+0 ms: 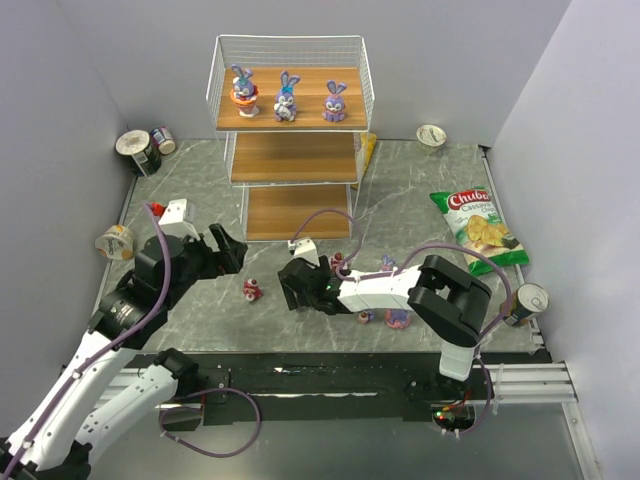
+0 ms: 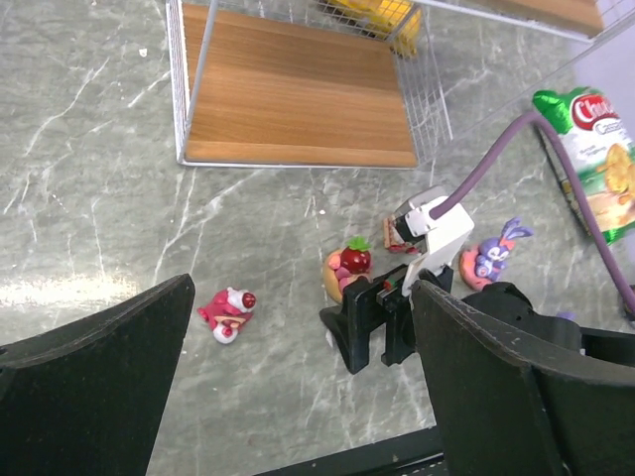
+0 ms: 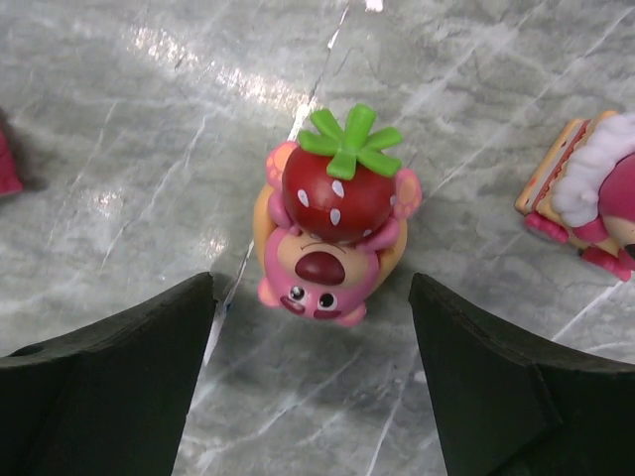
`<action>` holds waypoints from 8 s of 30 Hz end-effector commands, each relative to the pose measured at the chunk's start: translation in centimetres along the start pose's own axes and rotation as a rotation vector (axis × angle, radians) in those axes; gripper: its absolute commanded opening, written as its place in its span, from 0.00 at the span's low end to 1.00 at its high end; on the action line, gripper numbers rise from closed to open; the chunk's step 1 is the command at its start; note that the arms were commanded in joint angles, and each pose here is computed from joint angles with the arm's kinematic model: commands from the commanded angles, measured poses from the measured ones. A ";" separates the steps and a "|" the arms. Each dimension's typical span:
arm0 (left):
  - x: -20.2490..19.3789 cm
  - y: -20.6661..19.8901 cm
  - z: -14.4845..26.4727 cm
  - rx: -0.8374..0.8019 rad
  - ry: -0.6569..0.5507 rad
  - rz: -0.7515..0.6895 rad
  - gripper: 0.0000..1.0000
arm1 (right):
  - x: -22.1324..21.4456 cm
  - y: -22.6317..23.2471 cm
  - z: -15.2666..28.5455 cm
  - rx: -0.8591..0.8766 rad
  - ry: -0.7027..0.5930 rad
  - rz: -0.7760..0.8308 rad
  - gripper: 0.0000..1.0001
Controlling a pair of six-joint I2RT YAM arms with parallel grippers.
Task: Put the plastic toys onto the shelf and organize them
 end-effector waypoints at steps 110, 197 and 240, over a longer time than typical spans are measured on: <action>-2.7 2.5 -1.9 0.025 -0.056 -0.051 0.96 | 24.3 -12.9 9.4 -0.335 -0.478 -0.157 0.36; -2.6 2.9 -1.4 0.047 -0.072 -0.019 0.97 | 20.9 -10.0 16.4 -0.262 -0.590 -0.211 0.83; -13.6 7.9 -10.7 0.356 0.382 0.172 0.95 | 3.8 2.8 14.5 0.110 -0.122 -0.412 0.83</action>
Point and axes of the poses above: each gripper's point midway between its finger pads, its own z axis back along the fingers, its own y axis along the line the jaws close on, x = y × z, the point moved 6 cm from there along z, back along the fingers, and after that the axes turned 9 degrees about z, right-handed, at the moved point
